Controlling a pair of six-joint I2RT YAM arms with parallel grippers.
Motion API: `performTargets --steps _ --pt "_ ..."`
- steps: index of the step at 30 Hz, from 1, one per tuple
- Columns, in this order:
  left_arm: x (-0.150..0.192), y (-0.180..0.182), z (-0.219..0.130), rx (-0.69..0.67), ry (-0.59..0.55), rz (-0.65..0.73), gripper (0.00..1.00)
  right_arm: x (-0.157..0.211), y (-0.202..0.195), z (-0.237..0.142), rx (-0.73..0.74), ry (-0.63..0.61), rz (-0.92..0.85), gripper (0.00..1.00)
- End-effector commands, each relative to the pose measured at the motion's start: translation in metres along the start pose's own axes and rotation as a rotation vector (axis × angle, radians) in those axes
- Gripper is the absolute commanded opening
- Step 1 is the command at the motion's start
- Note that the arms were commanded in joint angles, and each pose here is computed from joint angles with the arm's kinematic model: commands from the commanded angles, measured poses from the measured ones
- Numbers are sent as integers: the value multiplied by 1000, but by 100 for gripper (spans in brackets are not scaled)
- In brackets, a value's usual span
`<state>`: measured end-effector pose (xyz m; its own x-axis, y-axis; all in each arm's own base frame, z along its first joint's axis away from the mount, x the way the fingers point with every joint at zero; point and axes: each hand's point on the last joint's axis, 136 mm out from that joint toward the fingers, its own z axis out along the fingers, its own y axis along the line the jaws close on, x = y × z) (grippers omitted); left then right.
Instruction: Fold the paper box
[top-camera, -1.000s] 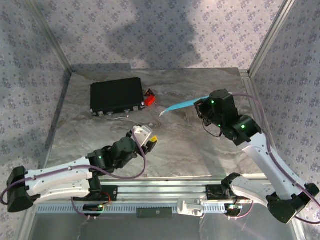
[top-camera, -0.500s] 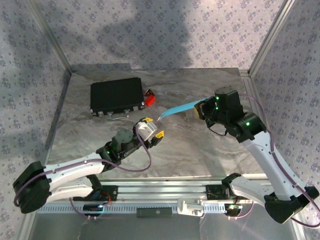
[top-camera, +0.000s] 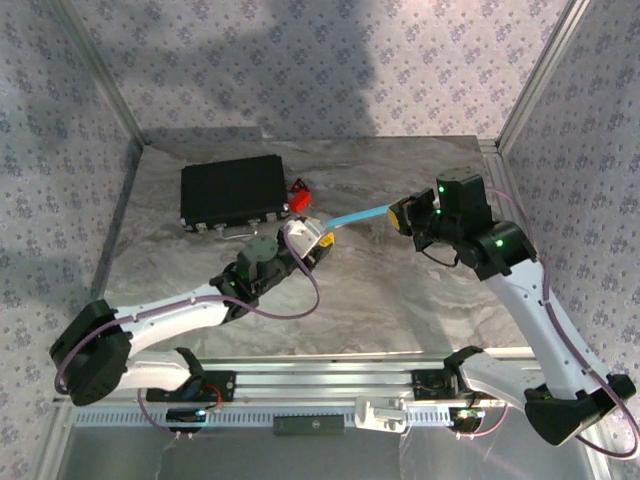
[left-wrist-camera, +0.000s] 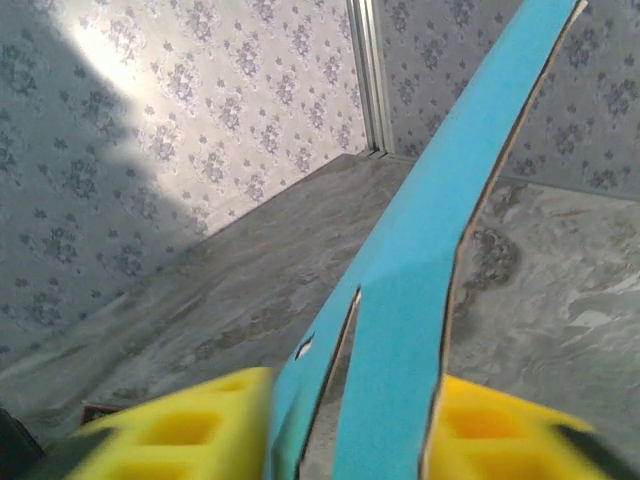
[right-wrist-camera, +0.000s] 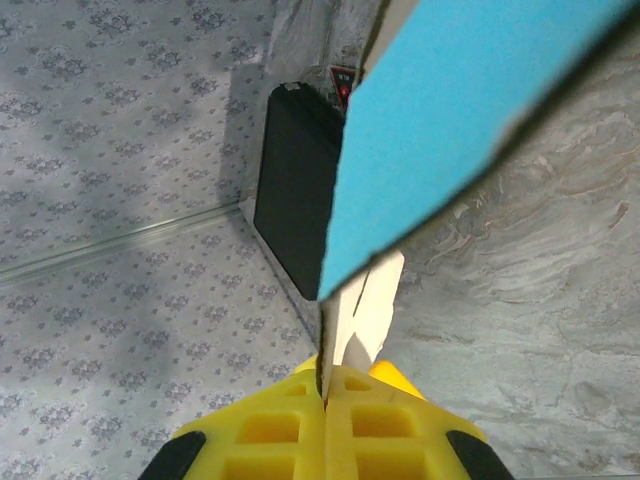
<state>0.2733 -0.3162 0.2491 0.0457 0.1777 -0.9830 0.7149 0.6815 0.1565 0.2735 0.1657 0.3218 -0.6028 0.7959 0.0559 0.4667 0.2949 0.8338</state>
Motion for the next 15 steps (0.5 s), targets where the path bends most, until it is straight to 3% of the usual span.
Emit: performTargets --steps 1,4,5,7,9,12,15 --pt "-24 2 5 22 -50 -9 16 2 13 -4 -30 26 14 0" --pt "-37 4 4 33 -35 -65 0 -3 22 -3 -62 47 1 0" --pt "-44 7 3 33 -13 -111 0 -9 32 -8 -86 41 -30 13" --pt "-57 18 1 6 50 -212 0 -18 54 -24 -135 -1 -124 50" --pt "-63 32 -2 -33 140 -334 0 -22 68 -46 -152 -51 -205 65" --pt "-60 44 -5 -31 288 -533 0 -24 84 -73 -188 -109 -257 71" --pt "-45 39 -3 -13 433 -645 0 -26 89 -82 -194 -134 -275 72"
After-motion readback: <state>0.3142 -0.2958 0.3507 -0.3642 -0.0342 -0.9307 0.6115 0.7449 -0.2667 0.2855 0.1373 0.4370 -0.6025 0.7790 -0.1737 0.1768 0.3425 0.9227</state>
